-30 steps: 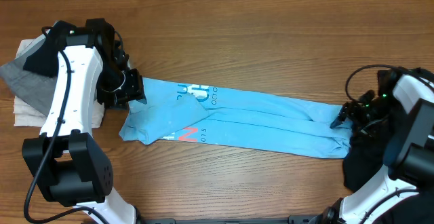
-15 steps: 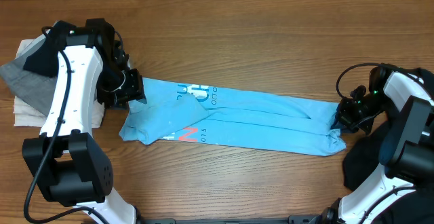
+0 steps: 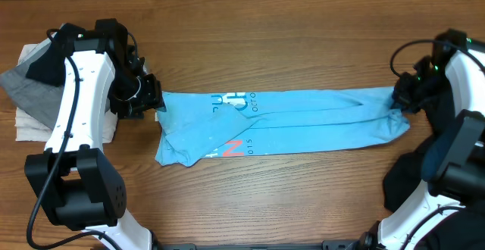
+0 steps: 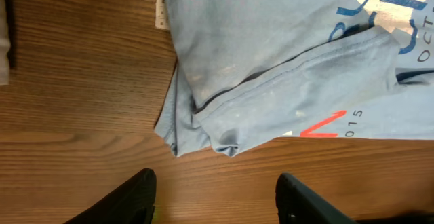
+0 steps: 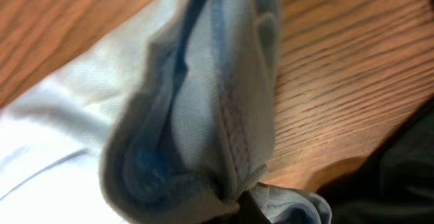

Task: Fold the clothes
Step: 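Fold the strip's right end leftward toward the centre with the right gripper, then release the fold and raise the right gripper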

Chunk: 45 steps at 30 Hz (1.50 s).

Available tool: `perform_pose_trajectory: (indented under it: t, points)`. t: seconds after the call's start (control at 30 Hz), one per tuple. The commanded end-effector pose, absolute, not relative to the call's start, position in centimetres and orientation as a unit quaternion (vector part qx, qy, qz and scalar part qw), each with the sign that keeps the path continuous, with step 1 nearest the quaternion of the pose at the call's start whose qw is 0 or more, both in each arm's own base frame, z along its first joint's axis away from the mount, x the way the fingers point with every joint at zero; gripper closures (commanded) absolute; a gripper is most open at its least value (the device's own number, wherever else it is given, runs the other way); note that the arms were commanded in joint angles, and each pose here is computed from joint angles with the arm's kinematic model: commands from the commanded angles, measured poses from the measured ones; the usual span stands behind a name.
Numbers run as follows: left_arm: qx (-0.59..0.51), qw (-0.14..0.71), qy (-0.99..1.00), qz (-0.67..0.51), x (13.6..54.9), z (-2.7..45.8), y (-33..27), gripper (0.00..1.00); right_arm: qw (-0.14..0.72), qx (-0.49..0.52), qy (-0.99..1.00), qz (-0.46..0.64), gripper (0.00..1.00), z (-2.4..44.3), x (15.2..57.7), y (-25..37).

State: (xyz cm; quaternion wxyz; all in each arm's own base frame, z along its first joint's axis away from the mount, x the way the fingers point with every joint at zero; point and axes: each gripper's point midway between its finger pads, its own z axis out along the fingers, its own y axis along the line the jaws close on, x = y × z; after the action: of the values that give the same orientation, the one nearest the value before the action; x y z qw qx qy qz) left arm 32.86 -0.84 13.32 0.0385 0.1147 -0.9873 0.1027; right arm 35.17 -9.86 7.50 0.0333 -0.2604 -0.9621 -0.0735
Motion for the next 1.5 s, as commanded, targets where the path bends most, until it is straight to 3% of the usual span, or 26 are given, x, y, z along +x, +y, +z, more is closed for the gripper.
perform_pose_trajectory:
  t: [0.0, 0.33, 0.93, 1.1, 1.23, 1.3, 1.47]
  points:
    - [0.12, 0.032, -0.985, 0.12, 33.0, 13.8, -1.3, 0.39, 0.023, -0.21, -0.976, -0.054, 0.96, 8.8, 36.6, -6.6]
    - [0.12, 0.035, -0.985, 0.119, 32.9, 13.8, -1.3, 0.37, 0.023, -0.077, -0.996, -0.05, 0.96, 8.7, 37.3, 5.5]
    - [0.12, 0.039, -0.985, 0.119, 32.7, 13.8, -1.3, 0.37, 0.058, -0.002, -0.997, -0.051, 0.94, 5.4, 35.5, 14.9]
    - [0.12, 0.039, -0.985, 0.119, 32.7, 13.8, -1.3, 0.37, 0.067, 0.005, -0.995, -0.072, 0.73, 5.5, 34.9, 16.2]
    - [0.12, 0.039, -0.985, 0.119, 32.7, 13.8, -1.3, 0.37, 0.098, 0.038, -0.983, -0.152, 0.7, 6.3, 33.5, 18.7]
    - [0.12, 0.039, -0.985, 0.119, 32.7, 13.8, -1.3, 0.37, 0.117, 0.08, -0.968, -0.207, 0.63, 7.1, 32.4, 20.2]
    - [0.12, 0.039, -0.985, 0.119, 32.7, 13.8, -1.3, 0.37, 0.137, 0.102, -0.962, -0.212, 0.6, 7.5, 31.3, 20.0]
